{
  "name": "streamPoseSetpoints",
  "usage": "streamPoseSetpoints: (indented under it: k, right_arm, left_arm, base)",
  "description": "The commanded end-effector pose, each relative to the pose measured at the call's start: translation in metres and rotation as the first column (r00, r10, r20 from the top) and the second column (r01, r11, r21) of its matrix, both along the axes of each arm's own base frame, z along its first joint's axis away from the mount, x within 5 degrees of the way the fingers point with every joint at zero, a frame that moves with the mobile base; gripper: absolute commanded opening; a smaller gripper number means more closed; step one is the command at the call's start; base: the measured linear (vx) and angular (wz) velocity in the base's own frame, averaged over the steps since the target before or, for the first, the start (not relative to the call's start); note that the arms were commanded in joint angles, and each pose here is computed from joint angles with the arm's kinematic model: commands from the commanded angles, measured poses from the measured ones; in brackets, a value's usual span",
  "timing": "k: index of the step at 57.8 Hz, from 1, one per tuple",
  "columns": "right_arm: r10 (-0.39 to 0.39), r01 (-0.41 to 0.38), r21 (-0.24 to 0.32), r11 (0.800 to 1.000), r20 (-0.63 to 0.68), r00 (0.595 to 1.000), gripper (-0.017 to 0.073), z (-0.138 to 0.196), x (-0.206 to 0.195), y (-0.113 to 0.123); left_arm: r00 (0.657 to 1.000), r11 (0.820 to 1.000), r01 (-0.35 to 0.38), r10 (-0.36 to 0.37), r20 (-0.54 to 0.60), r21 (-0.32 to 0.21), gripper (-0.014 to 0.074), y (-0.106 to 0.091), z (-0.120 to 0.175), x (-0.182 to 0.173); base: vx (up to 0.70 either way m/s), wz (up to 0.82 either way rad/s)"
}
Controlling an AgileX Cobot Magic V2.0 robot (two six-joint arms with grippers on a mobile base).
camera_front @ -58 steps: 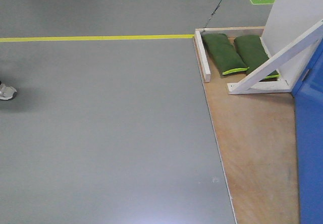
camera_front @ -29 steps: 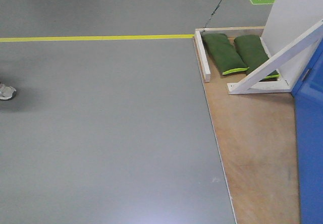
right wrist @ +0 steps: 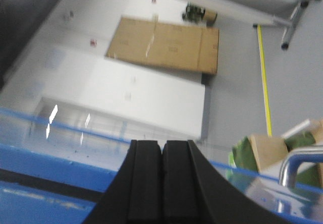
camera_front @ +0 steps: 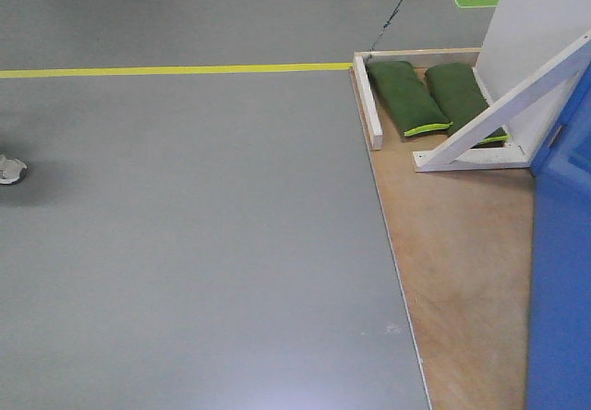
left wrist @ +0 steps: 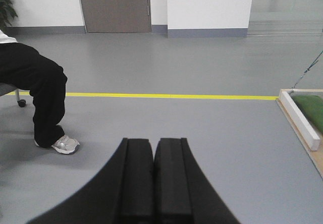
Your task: Move to blue door and open it
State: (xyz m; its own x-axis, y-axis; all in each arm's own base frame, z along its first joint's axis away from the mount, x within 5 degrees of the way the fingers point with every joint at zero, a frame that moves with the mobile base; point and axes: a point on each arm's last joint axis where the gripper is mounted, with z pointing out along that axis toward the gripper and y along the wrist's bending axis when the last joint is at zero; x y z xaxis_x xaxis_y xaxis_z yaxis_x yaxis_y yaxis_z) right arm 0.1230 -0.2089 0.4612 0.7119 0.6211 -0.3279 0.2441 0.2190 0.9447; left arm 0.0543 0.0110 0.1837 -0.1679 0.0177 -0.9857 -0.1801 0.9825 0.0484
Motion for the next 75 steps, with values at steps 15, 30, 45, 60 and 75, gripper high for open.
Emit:
streamPoseSetpoints:
  k: [15, 30, 45, 60, 75]
  right_arm:
    - [0.619, -0.613, 0.091, 0.785, -0.116, 0.776, 0.0011, 0.02, 0.007, 0.11]
    - [0.537, -0.534, -0.058, 0.844, 0.081, 0.84, 0.0011, 0.042, 0.022, 0.108]
    - [0.529, -0.526, -0.061, 0.848, 0.147, 0.836, 0.0011, 0.039, 0.051, 0.105]
    - [0.583, -0.593, 0.017, 0.805, 0.155, 0.797, 0.0011, 0.019, 0.115, 0.106]
    - [0.716, -0.726, 0.017, 0.688, 0.147, 0.682, 0.0011, 0.026, 0.158, 0.136]
  left_arm:
    - [0.993, 1.0, 0.007, -0.009, 0.121, 0.012, 0.0073, -0.001, 0.017, -0.001]
    - [0.993, 1.0, 0.007, -0.009, 0.12, 0.012, 0.0073, -0.001, 0.017, -0.001]
    - [0.993, 1.0, 0.007, -0.009, 0.12, 0.012, 0.0073, -0.001, 0.017, -0.001]
    - [0.993, 1.0, 0.007, -0.009, 0.12, 0.012, 0.0073, -0.001, 0.017, -0.001]
    - [0.993, 1.0, 0.007, -0.009, 0.12, 0.012, 0.0073, -0.001, 0.017, -0.001]
  base:
    - [0.0, -0.02]
    - [0.0, 0.0]
    - [0.0, 0.01]
    - [0.0, 0.0]
    - [0.0, 0.0]
